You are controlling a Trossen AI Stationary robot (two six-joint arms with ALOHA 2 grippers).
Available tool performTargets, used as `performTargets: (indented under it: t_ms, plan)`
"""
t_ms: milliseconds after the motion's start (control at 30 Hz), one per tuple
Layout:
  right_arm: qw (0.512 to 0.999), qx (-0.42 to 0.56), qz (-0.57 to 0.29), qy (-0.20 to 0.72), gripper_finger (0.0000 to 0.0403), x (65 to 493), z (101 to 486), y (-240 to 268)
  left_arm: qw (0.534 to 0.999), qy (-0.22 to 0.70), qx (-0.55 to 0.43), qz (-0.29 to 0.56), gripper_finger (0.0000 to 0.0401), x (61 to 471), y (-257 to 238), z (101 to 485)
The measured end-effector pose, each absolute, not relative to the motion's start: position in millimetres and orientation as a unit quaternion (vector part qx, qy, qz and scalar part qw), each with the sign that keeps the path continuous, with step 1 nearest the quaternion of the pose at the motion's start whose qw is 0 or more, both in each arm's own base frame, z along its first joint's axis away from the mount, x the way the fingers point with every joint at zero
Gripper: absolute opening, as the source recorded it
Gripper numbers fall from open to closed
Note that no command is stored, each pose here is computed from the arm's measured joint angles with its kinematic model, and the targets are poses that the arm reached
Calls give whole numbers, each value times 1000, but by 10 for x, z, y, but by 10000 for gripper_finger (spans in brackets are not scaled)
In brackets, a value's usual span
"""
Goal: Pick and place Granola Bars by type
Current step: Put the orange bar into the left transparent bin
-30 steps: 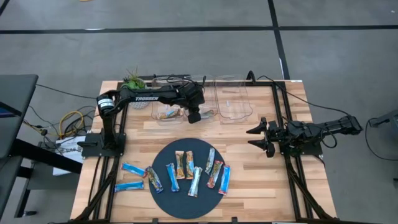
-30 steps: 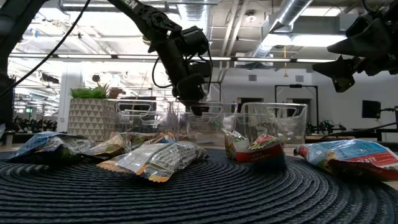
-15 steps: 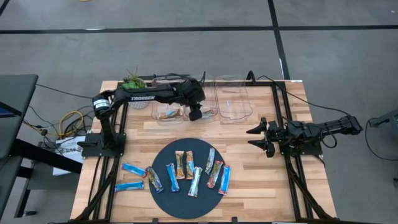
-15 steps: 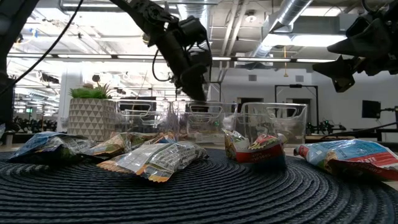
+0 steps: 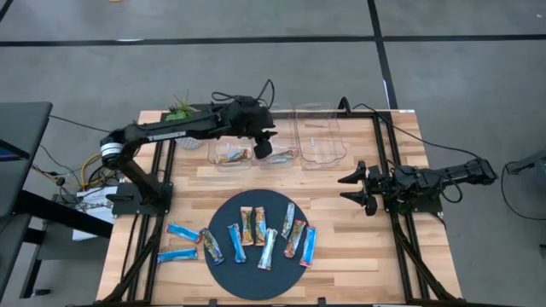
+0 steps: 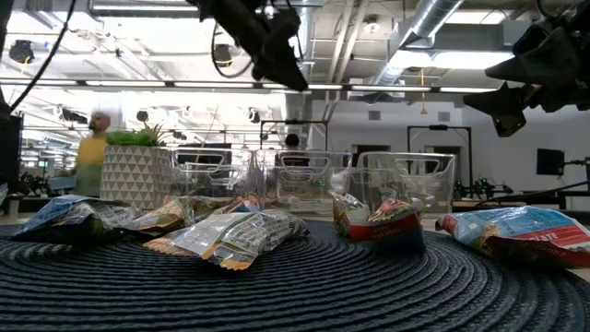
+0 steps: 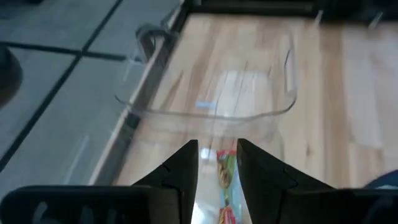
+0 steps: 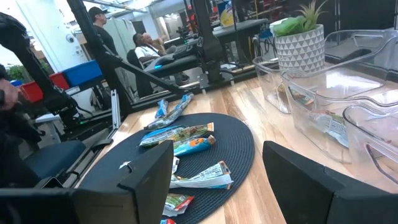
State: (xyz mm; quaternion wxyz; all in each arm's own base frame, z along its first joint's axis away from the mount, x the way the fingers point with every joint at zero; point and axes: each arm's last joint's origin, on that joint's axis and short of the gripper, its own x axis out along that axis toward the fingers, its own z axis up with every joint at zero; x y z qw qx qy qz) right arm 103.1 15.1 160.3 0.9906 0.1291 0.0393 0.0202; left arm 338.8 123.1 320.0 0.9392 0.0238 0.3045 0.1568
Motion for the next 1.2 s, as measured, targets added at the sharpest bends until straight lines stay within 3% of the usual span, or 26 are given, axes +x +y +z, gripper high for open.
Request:
performTargets:
  t_ms: [233, 567, 800, 1200]
  plan:
    - [991, 129, 20, 39, 244, 1031, 1603, 151, 953, 260, 15, 153, 104, 3234, 1073, 3484]
    - [991, 129, 20, 39, 244, 1031, 1602, 151, 953, 270, 17, 135, 104, 3239, 965, 3468]
    - [991, 129, 20, 39, 244, 1031, 1602, 151, 943, 315, 75, 72, 104, 3272, 674, 3313]
    - [991, 129, 20, 39, 244, 1031, 1602, 151, 883, 437, 144, -98, 104, 3135, -108, 3099]
